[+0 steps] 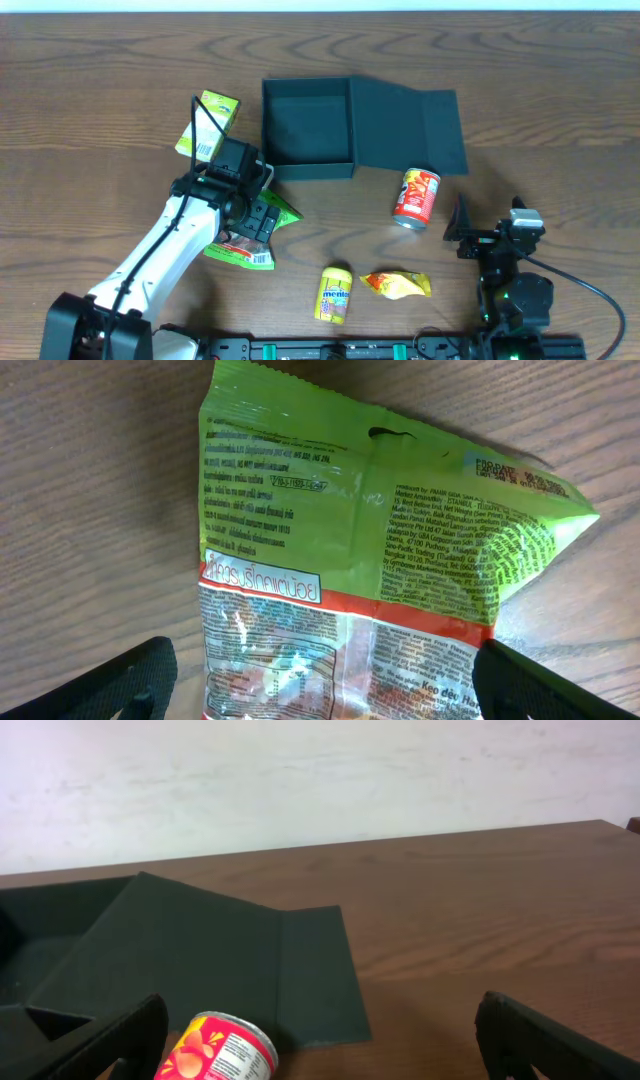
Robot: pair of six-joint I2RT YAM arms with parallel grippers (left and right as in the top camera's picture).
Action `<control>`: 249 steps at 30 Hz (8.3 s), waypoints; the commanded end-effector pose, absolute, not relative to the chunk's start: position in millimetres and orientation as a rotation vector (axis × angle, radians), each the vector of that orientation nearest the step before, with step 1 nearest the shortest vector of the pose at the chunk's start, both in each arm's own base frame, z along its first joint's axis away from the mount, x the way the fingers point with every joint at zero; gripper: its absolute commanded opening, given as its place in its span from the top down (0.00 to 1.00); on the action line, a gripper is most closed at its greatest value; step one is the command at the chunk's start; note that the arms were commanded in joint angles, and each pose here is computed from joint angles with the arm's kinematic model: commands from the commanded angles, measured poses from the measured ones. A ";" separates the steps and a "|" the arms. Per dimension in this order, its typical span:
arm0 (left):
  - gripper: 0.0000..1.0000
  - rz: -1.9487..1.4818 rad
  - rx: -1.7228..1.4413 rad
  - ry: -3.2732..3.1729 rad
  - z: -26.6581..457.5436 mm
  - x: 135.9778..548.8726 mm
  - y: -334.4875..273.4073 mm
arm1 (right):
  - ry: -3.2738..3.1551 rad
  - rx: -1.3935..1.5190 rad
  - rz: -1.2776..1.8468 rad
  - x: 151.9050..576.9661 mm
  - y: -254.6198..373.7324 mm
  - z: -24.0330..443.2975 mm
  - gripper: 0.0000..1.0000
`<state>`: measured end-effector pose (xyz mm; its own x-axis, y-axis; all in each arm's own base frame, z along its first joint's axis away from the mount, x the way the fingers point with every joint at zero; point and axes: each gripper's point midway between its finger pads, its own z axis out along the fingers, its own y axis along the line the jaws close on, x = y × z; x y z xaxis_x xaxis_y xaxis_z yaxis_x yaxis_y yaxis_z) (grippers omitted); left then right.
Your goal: Pack container
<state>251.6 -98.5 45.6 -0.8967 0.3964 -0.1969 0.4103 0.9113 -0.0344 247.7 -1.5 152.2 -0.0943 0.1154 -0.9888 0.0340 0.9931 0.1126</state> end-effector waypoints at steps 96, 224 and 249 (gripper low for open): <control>0.05 0.066 1.578 2.111 130.0 316.5 -198.3 | 1.671 0.113 0.079 247.6 0.5 150.1 0.01; 0.94 -0.141 -0.052 2.138 147.2 424.0 -308.0 | 1.671 0.113 0.080 247.6 0.6 150.1 0.01; 0.92 -0.337 0.078 2.229 99.2 430.3 -369.0 | 1.671 0.113 0.080 247.5 0.6 150.2 0.01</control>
<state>418.4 -364.4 85.9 -0.6556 -0.0014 -0.7551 0.1965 0.9652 -0.1724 247.7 -1.5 152.1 -0.0946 0.1153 -0.9888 0.0341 0.9931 0.1126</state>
